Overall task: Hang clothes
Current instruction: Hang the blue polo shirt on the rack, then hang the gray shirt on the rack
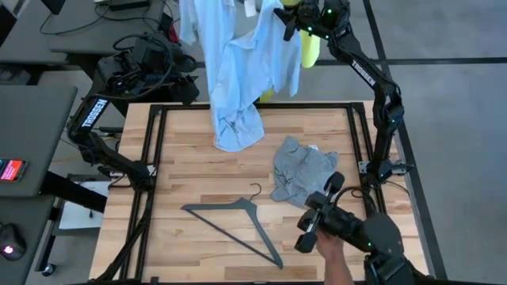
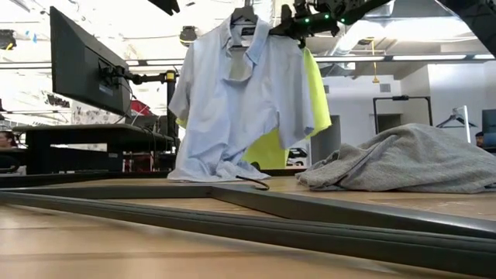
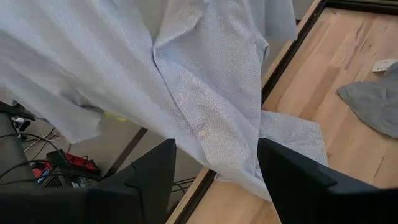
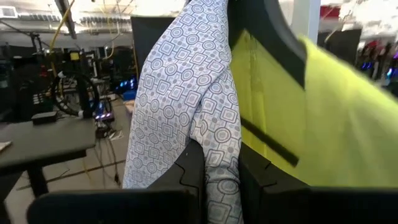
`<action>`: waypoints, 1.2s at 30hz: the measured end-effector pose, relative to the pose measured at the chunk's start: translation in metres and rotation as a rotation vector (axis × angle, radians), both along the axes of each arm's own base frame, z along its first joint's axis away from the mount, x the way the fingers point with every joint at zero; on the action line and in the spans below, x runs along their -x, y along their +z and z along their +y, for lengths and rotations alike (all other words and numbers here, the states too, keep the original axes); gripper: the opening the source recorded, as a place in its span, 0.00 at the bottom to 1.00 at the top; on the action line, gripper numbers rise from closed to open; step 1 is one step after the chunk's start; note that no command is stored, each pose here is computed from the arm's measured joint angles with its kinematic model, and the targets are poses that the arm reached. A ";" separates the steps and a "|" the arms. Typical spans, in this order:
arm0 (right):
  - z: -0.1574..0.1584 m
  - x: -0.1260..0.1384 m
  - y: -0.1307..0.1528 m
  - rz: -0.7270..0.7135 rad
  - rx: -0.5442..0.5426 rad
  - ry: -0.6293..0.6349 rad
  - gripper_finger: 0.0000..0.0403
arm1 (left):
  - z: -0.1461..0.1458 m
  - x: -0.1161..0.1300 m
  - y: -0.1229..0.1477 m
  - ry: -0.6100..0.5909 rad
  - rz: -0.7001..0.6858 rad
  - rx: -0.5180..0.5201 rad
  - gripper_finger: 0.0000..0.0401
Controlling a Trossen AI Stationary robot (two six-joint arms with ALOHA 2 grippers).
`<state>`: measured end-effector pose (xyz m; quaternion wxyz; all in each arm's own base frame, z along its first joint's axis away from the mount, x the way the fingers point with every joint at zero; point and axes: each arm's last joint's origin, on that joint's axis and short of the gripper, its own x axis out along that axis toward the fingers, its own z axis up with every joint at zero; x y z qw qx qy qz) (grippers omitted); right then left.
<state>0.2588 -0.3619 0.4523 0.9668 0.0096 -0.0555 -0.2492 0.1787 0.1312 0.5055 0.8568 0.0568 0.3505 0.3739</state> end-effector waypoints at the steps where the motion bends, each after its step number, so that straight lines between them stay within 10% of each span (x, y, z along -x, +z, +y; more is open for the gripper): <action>1: -0.001 0.001 -0.001 0.006 -0.014 -0.002 0.08 | 0.000 0.000 0.000 -0.001 0.002 0.000 0.52; 13: -0.004 0.005 -0.004 0.030 -0.016 -0.010 0.08 | 0.000 0.001 -0.001 -0.016 0.032 -0.008 0.52; 20: 0.000 0.010 -0.007 0.122 -0.043 -0.023 0.41 | 0.000 0.001 -0.002 -0.006 0.027 0.006 0.52; 27: 0.038 0.044 0.019 0.355 0.046 -0.126 0.62 | -0.001 0.006 -0.007 0.058 0.029 0.086 0.52; 36: 0.111 0.058 0.026 0.529 -0.173 0.079 0.62 | -0.011 0.008 -0.007 -0.055 -0.112 0.286 0.52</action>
